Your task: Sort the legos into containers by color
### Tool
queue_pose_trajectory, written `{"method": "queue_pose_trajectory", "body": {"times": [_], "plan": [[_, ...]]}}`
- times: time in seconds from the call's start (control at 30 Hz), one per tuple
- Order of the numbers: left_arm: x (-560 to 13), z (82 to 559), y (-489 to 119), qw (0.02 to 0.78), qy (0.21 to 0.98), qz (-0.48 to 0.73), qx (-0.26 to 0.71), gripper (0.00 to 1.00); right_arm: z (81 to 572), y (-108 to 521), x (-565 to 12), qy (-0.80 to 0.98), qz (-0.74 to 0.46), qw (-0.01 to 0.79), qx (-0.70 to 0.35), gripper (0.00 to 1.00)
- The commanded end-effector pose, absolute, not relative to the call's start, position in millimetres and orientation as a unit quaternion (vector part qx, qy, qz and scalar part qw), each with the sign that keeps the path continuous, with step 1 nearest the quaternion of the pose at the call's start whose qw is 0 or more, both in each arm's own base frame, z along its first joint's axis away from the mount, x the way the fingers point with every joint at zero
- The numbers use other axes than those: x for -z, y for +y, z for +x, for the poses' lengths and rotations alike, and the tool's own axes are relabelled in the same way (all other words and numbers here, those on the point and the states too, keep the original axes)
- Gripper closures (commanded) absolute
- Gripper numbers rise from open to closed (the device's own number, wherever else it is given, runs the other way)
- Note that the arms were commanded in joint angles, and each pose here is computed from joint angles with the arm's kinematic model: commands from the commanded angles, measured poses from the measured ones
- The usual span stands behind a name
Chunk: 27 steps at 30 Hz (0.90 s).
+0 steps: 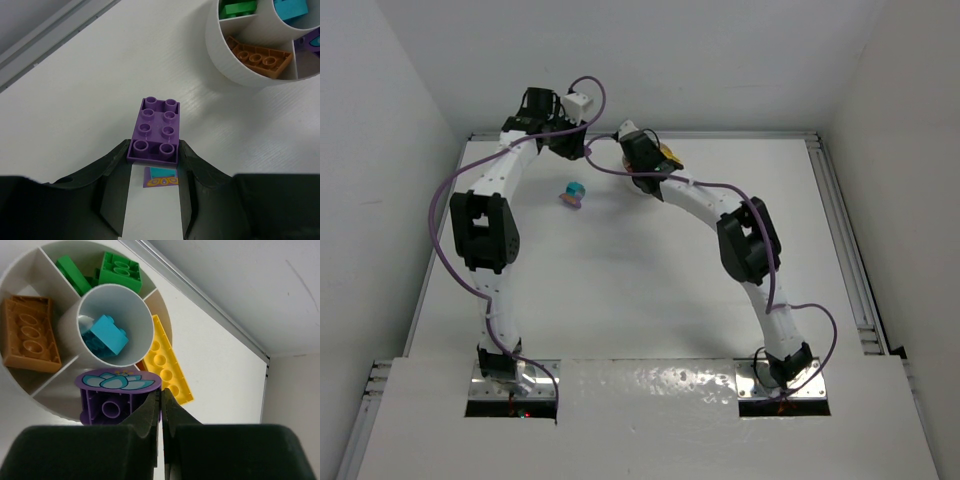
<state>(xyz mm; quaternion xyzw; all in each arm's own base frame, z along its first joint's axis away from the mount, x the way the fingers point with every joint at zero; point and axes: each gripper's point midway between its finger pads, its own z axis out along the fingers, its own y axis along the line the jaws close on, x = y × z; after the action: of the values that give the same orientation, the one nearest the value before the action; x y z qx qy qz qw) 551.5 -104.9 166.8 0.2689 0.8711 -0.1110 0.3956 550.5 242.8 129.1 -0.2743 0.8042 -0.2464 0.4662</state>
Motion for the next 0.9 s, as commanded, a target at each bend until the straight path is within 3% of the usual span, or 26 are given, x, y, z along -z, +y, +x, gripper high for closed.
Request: {"method": "queue_pose_trajectory", "body": {"times": [0.0, 0.4, 0.47, 0.5, 0.7, 0.87], "plan": [[-187, 554, -98, 0.420, 0.861, 0.264, 0.110, 1.00, 554, 250, -124, 0.794, -0.282, 0.474, 0.255, 1.00], [-185, 554, -99, 0.418, 0.862, 0.265, 0.114, 1.00, 550, 250, -120, 0.776, -0.305, 0.471, 0.289, 1.00], [-185, 554, -99, 0.418, 0.861, 0.265, 0.114, 1.00, 550, 250, -125, 0.773, -0.298, 0.477, 0.292, 0.92], [-184, 553, -99, 0.417, 0.862, 0.265, 0.114, 1.00, 550, 250, -127, 0.772, -0.298, 0.479, 0.292, 0.82], [-184, 553, -100, 0.417, 0.862, 0.263, 0.115, 1.00, 552, 253, -143, 0.772, -0.277, 0.496, 0.284, 0.56], [-187, 554, -100, 0.420, 0.860, 0.264, 0.116, 1.00, 552, 257, -166, 0.775, -0.256, 0.514, 0.264, 0.58]]}}
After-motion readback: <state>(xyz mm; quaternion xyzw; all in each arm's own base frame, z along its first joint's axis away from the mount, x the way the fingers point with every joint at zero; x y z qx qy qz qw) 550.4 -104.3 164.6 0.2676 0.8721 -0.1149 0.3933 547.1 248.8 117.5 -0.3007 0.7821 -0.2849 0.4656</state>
